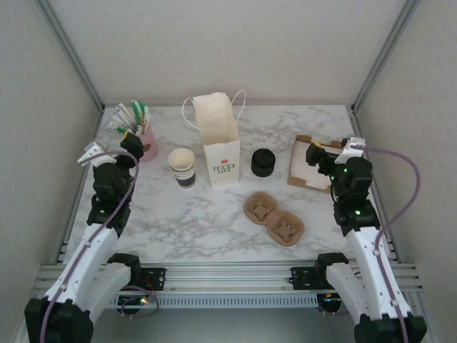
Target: Pack the takeout coffee
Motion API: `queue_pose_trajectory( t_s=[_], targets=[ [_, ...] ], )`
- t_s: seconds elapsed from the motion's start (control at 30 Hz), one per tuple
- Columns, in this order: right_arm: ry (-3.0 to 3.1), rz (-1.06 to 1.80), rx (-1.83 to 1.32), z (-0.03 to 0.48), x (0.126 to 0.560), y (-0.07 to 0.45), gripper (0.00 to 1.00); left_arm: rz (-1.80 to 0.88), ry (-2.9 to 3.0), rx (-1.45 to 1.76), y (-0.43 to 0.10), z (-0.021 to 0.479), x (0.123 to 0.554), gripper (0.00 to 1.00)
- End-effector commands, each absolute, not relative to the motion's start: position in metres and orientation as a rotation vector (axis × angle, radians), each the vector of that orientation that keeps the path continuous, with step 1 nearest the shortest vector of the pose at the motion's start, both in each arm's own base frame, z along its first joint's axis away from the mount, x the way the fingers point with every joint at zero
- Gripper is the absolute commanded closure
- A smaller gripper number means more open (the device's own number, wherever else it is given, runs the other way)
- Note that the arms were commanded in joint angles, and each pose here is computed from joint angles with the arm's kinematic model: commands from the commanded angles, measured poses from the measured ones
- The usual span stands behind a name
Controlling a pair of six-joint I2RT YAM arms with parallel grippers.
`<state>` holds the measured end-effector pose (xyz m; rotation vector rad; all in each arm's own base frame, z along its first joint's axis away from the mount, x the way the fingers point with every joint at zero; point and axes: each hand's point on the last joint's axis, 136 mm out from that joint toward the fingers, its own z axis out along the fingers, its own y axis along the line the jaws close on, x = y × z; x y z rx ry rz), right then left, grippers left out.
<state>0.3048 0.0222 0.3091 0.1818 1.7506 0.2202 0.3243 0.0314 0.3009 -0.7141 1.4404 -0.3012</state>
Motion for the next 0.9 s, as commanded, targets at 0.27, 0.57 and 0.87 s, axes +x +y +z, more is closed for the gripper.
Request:
queue_pose_trajectory(
  t_s=[0.27, 0.57, 0.87],
  targets=[
    [2.030, 0.471, 0.280, 0.332, 0.240, 0.046, 0.01, -0.671, 1.634, -0.561, -0.033, 0.331, 0.278, 0.01],
    [2.145, 0.646, 0.343, 0.297, 0.271, 0.071, 0.01, -0.602, 1.593, -0.784, -0.004, 0.305, 0.271, 0.00],
    [2.207, 0.628, 0.508, 0.256, 0.293, 0.064, 0.01, -0.620, 1.988, -0.740, -0.043, 0.244, 0.319, 0.01]
  ],
)
